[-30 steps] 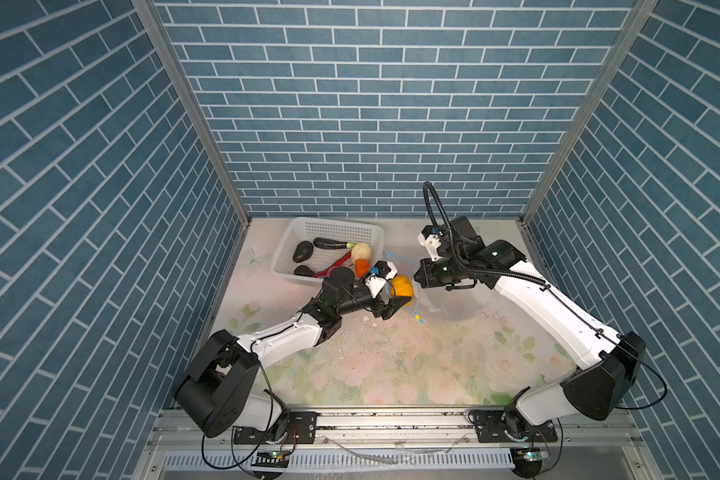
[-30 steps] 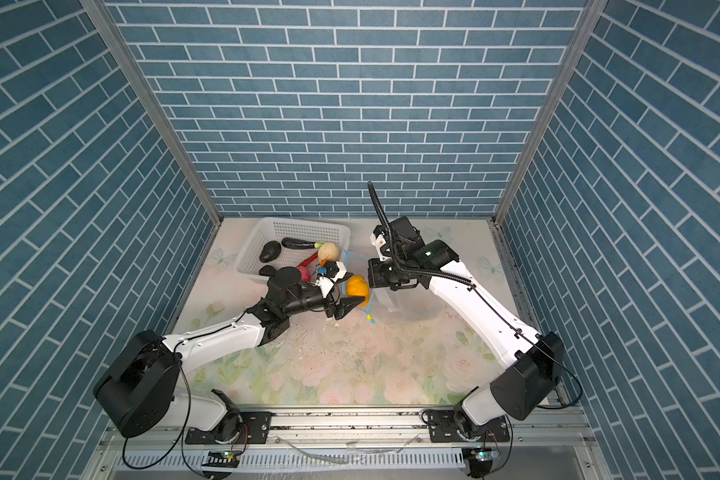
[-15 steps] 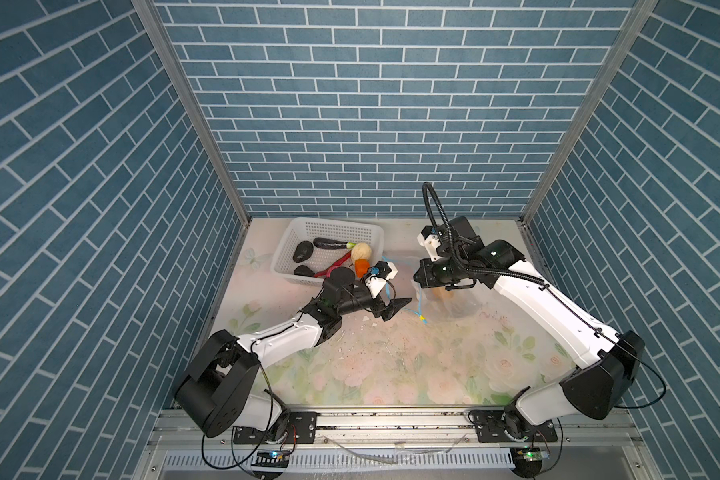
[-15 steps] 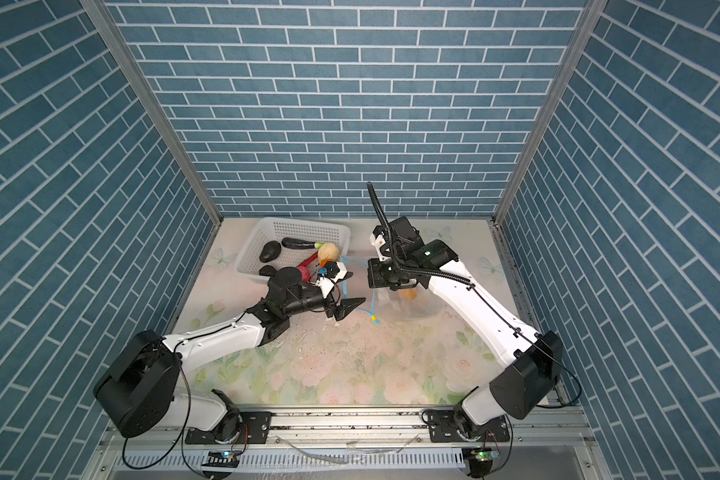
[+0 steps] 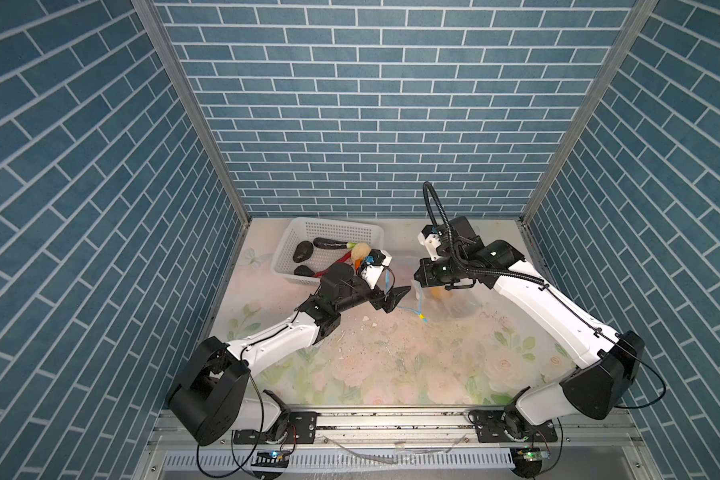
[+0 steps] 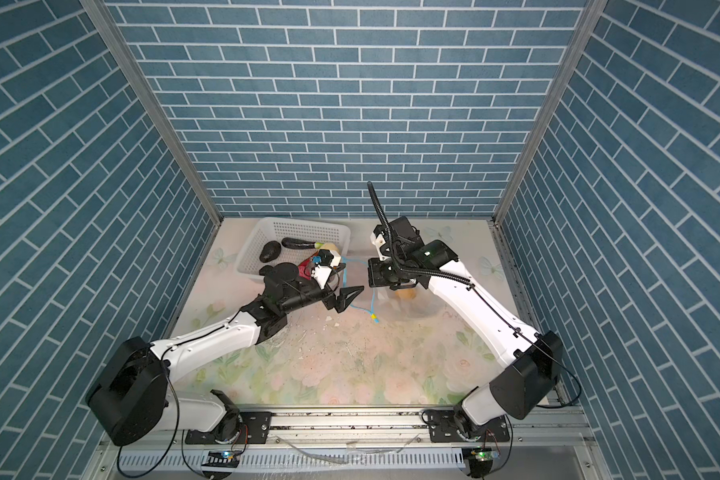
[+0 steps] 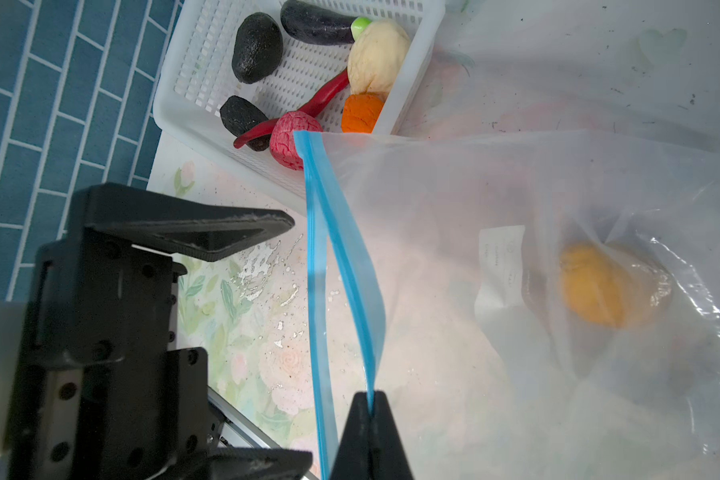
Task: Place the food in the zip-top bag and seal the zipper
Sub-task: 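Move the left gripper back over the basket above the white bun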
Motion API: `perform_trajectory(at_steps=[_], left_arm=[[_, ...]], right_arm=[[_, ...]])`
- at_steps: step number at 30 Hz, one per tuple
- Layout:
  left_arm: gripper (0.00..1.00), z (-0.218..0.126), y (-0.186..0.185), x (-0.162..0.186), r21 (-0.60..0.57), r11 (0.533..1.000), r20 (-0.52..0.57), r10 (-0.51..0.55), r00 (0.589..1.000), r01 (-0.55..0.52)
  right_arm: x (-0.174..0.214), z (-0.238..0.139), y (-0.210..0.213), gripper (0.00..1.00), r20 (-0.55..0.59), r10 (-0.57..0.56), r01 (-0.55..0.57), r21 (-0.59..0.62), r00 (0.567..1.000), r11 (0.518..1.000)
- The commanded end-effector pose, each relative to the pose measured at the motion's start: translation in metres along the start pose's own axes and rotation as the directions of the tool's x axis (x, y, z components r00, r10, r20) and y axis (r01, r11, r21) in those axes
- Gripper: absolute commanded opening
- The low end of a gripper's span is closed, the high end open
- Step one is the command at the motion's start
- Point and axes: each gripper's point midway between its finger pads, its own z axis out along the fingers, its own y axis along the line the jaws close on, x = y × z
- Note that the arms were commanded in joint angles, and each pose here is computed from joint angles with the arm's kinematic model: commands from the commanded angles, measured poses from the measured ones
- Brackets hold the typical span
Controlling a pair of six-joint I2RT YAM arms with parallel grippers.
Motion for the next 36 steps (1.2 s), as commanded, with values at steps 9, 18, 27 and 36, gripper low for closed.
perform_trajectory(at_steps=[9,18,27,36], left_arm=[[0.94,-0.011,0.049,-0.014,-0.273,0.953,-0.120,-0.171,0.978,0.133],[0.90,-0.012,0.106,-0.007,-0.485,0.844,-0.167,-0.347,0.923,0.229],[0.92,-0.011,0.165,0.012,-0.650,0.721,-0.209,-0.472,0.856,0.239],[0.94,0.005,0.199,0.035,-0.696,0.668,-0.289,-0.596,0.749,0.263]], right_arm=[[0.005,0.012,-0.013,0.00,0.000,0.018,-0.017,0.035,1.000,0.999],[0.004,0.020,-0.012,0.00,-0.005,0.026,-0.026,0.025,1.000,0.999],[0.001,0.025,-0.015,0.00,-0.008,0.020,-0.020,0.039,1.000,0.999],[0.002,0.032,-0.018,0.00,-0.027,0.012,-0.011,0.054,1.000,0.998]])
